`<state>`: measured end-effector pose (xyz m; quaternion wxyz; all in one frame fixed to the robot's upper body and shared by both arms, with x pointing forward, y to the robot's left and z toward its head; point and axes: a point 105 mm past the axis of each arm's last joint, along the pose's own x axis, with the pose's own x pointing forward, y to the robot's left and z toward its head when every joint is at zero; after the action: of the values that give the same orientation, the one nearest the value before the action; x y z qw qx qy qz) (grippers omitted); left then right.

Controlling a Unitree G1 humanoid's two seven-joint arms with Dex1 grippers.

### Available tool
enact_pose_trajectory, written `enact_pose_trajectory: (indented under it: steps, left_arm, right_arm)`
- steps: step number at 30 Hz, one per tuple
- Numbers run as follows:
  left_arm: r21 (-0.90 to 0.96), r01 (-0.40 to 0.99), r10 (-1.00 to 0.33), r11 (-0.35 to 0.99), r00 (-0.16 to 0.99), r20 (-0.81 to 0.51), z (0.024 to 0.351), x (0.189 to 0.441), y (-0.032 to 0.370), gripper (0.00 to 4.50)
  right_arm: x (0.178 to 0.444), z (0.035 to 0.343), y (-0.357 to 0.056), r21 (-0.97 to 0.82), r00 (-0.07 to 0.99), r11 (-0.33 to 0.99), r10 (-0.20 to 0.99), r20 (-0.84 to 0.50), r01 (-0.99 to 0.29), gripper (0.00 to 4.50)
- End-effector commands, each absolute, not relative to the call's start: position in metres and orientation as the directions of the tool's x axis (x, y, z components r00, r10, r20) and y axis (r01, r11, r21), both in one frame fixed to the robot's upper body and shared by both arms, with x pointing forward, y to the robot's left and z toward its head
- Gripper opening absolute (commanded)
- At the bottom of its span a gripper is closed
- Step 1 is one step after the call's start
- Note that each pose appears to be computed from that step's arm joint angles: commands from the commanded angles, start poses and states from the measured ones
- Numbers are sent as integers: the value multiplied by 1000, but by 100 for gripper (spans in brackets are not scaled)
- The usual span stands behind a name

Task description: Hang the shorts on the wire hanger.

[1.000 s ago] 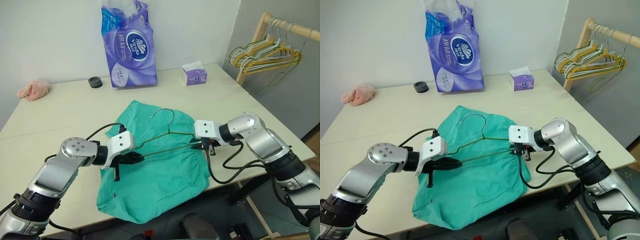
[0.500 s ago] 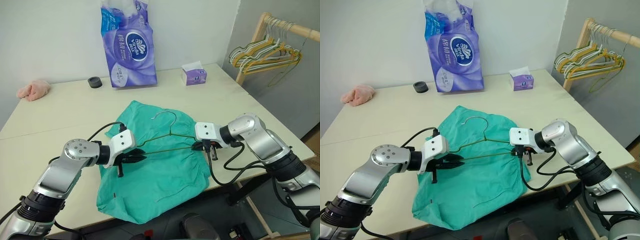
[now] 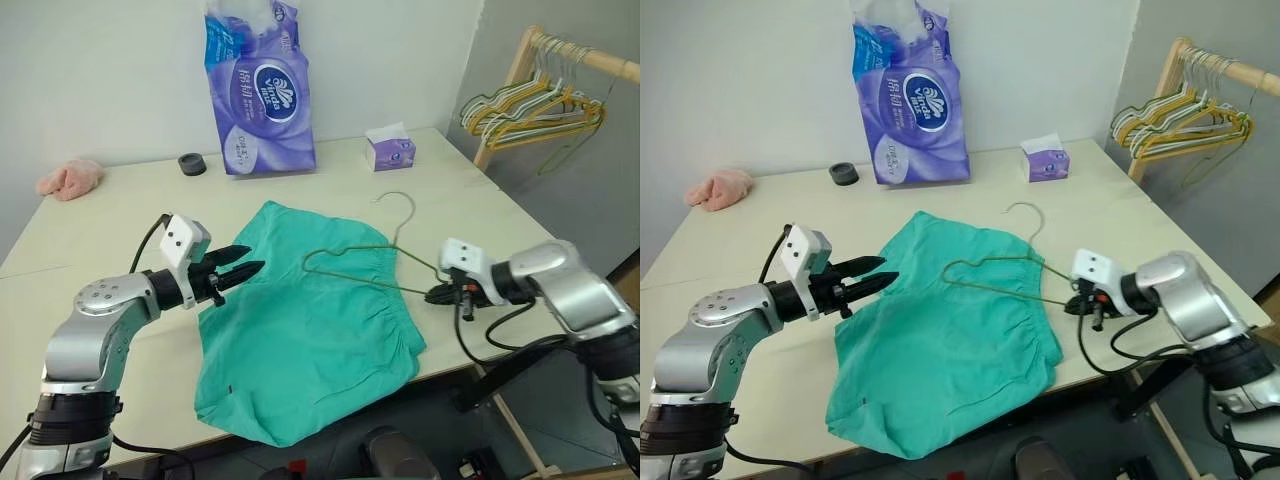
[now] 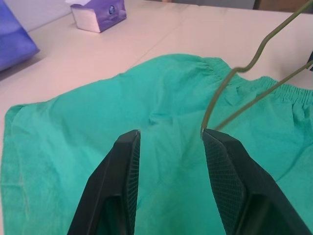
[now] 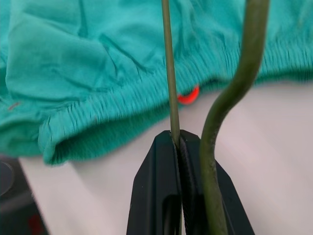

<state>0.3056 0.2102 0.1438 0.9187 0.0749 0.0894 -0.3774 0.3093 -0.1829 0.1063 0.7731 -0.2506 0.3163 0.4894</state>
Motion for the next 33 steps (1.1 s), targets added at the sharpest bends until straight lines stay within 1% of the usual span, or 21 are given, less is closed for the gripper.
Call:
enact_pose_trajectory:
  steps: [1,4,9,12,16,21,28,33]
  left_arm:
    - [87,748,-724,658,660,-201,147,296,205,211]
    - [66,777,-755,626,625,-199,145,291,200,211]
    - [21,812,-793,584,575,-199,145,289,197,211]
    - [32,833,-811,552,546,-210,146,288,194,211]
    - [44,838,-812,543,539,-224,146,289,194,211]
    - [51,839,-811,542,538,-231,147,290,192,211]
    - [59,836,-804,546,543,-242,145,288,192,211]
    - [65,824,-792,563,560,-243,145,287,195,211]
  right_arm:
    - [303,111,-218,-19,403,561,570,-716,-827,0]
    - [290,99,-246,30,435,670,515,-738,-742,0]
    - [268,82,-265,105,444,758,483,-755,-644,0]
    - [263,77,-268,139,445,780,483,-754,-610,0]
    - [261,77,-268,164,449,793,486,-750,-586,0]
    - [260,77,-255,194,414,757,531,-740,-624,0]
    - [267,78,-237,207,378,712,569,-731,-671,0]
    - [275,90,-225,225,373,682,611,-698,-696,0]
